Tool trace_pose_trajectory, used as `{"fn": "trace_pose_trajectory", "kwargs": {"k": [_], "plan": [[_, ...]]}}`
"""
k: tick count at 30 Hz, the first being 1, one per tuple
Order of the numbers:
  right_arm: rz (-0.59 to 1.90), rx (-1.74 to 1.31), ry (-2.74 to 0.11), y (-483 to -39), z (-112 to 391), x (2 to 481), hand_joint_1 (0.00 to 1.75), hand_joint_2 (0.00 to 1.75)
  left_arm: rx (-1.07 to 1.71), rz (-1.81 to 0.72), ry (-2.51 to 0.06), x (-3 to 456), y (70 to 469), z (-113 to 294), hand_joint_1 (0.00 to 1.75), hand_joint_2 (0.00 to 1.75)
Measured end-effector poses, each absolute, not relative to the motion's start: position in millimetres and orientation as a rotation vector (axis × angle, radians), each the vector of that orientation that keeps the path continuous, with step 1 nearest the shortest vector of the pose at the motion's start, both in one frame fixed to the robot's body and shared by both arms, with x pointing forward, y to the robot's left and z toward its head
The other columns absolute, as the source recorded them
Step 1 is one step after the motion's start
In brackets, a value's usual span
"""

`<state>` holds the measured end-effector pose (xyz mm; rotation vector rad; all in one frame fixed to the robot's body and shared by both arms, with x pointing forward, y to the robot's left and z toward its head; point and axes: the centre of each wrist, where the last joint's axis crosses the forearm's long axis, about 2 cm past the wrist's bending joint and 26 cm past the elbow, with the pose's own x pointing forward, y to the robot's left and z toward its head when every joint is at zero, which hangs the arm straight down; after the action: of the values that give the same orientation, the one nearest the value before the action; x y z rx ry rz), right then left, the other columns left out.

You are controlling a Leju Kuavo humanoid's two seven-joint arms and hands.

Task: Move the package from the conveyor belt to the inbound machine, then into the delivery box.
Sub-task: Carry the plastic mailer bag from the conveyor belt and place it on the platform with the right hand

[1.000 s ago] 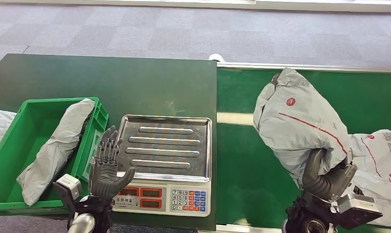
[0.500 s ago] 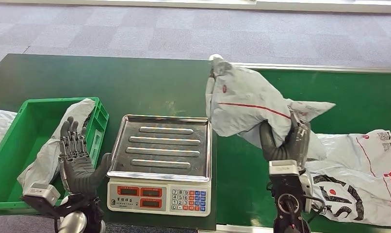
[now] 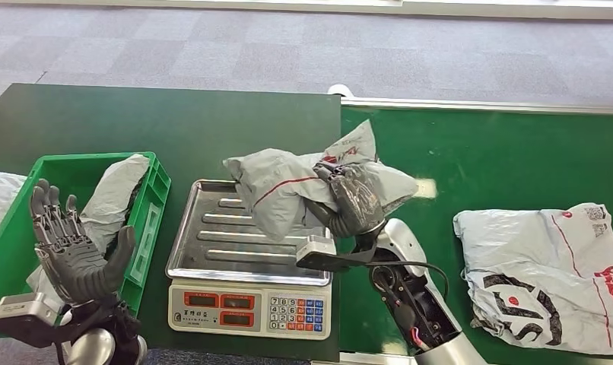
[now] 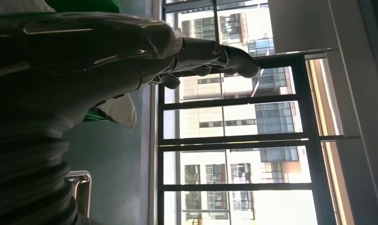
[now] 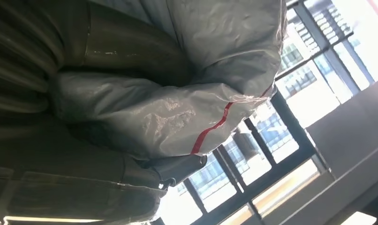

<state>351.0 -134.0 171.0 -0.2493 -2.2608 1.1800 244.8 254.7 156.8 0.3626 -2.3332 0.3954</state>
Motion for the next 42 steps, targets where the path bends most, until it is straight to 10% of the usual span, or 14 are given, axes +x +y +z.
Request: {"fn": "trace_pose_trajectory", "kwargs": {"k": [18,22,23,42], "plan": [[1.708,-0.118,-2.025,-85.6,114.1,348.5,1.72,1.75,0.431,0.390,-2.346,239.6,261.8,160.0,0.00,1.75],[1.696,-0.147,-2.015,-83.3,114.4,349.8,0.11,1.75,0.433,0.387,-2.345,239.4,262.2,159.6,0.00,1.75],[1.684,-0.158,-2.009,-82.9,114.3,349.9,0.01,1.75,0.433,0.386,-2.344,239.2,262.3,159.4,0.00,1.75],[0.974,0.298,-1.832,-83.7,134.2,366.1,0.00,1.75,0.411,0.345,-2.325,235.4,256.8,151.9,0.00,1.75]]}}
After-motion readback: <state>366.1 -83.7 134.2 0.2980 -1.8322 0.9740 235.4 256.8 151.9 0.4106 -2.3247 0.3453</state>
